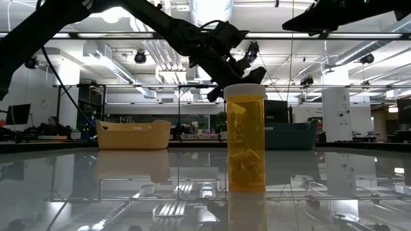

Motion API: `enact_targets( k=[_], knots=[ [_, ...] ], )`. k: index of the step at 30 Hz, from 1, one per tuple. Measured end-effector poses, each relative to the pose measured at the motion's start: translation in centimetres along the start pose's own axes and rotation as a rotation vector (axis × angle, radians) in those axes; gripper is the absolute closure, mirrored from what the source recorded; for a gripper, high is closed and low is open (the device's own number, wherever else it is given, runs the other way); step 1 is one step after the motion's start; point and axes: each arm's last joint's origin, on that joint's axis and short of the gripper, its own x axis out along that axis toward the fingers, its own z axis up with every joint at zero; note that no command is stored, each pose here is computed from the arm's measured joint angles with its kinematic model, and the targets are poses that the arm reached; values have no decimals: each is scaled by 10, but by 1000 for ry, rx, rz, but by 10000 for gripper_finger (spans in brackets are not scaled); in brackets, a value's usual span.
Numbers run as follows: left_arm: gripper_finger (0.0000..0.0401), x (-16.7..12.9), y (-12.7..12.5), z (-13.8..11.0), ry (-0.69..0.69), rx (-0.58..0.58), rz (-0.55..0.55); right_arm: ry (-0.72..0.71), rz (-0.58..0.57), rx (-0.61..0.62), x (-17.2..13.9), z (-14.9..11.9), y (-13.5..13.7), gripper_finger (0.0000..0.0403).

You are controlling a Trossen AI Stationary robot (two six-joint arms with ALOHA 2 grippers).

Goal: Pick and place medicine bottles into bin by pill shape (circle, oval)
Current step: Put the orange tablet bottle into the yellow bin

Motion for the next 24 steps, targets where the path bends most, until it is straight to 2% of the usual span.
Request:
enact_targets(
  k=[5,8,13,17,20,24],
  knots=[
    [254,-2,-1,2,-1,1,-2,4,1,-2,0,0,0,330],
    [254,-17,-8,13,-31,8,-26,6,2,-3,0,-1,0,330],
    [254,-68,-29,38,-78,94,-103,9,3,-3,0,-1,0,330],
    [254,-114,-50,44,-44,201,-155,14,5,-4,0,-1,1,330],
    [254,-147,-69,42,-31,263,-212,16,6,-3,0,-2,1,330],
    [254,-176,-96,24,0,345,-292,18,8,5,0,-2,1,330]
  ],
)
